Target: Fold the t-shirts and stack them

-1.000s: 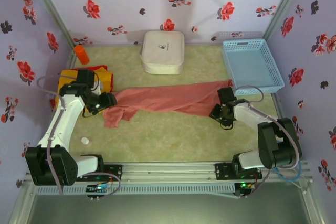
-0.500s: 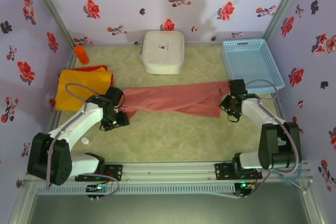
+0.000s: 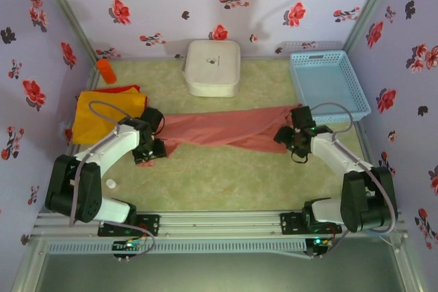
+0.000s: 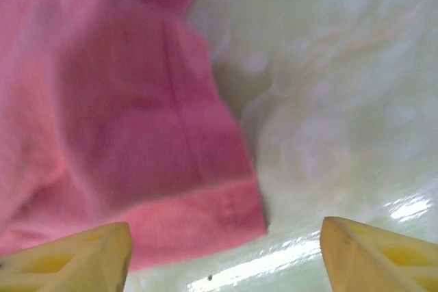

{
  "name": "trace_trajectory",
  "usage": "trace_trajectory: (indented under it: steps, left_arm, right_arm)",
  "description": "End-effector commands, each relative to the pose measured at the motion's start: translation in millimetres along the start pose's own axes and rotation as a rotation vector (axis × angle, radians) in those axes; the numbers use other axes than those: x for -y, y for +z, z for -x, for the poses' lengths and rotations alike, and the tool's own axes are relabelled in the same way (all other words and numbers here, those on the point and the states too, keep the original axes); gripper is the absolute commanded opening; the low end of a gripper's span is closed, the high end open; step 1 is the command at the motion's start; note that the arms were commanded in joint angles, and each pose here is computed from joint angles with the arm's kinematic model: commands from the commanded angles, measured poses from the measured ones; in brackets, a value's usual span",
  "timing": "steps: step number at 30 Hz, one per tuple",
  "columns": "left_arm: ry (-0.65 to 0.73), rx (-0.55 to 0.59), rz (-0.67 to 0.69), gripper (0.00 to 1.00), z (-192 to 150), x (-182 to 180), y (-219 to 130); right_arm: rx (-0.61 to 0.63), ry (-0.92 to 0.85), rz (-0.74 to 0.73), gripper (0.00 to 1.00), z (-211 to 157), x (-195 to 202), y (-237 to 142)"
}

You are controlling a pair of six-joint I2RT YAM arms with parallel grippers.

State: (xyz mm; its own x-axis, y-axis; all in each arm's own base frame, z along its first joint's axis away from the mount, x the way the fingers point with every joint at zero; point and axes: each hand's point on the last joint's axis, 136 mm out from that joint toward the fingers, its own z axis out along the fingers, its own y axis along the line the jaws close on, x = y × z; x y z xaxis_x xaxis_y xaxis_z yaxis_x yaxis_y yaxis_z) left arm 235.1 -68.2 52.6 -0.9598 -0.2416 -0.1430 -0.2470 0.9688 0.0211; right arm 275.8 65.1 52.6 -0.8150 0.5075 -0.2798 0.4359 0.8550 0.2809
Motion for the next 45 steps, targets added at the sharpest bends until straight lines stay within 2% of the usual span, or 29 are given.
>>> trace_trajectory:
  steps: [1, 8, 16, 20, 24, 28, 31, 35, 36, 40, 45]
  left_arm:
    - [0.001, 0.016, 0.03, 0.61, 8.2, -9.2, -4.4]
    - [-0.011, 0.03, 0.024, 0.61, 12.3, -15.0, -14.3]
    - [-0.021, 0.041, 0.014, 0.6, 9.2, -20.2, -20.4]
    - [-0.03, 0.043, -0.008, 0.6, 6.6, -18.5, -21.4]
    - [-0.033, 0.041, -0.02, 0.6, 4.8, -17.1, -20.4]
    - [-0.031, 0.042, -0.035, 0.6, 6.6, -13.4, -19.1]
    - [-0.027, 0.039, -0.038, 0.6, 8.2, -11.8, -19.3]
    - [-0.014, 0.039, -0.035, 0.59, 9.7, -11.5, -21.2]
    - [-0.013, 0.041, -0.035, 0.59, 10.2, -11.9, -21.9]
    - [-0.011, 0.046, -0.054, 0.59, 13.7, -7.4, -24.2]
    - [0.001, 0.051, -0.074, 0.58, 18.8, -2.1, -29.5]
  right_arm:
    - [-0.009, 0.036, -0.03, 0.66, -14.7, 7.0, 14.5]
    - [0.031, 0.042, -0.091, 0.46, -11.4, 7.7, 30.4]
    - [0.077, 0.05, -0.1, 0.32, 8.1, -4.3, 38.1]
    - [0.09, 0.047, -0.083, 0.31, 16.8, -14.4, 37.7]
    - [0.091, 0.02, -0.064, 0.36, 18.2, -22.3, 36.9]
    - [0.083, 0.007, -0.066, 0.35, 19.0, -25.1, 40.8]
    - [0.085, 0.006, -0.079, 0.25, 20.1, -24.5, 43.4]
    - [0.088, -0.004, -0.109, 0.03, 21.5, -20.5, 41.4]
    - [0.093, -0.008, -0.117, 0.0, 23.2, -19.1, 38.7]
    - [0.126, -0.037, -0.179, 0.0, 32.3, -7.4, 20.1]
    - [0.135, 0.031, -0.137, 0.0, 46.6, 11.6, -4.5]
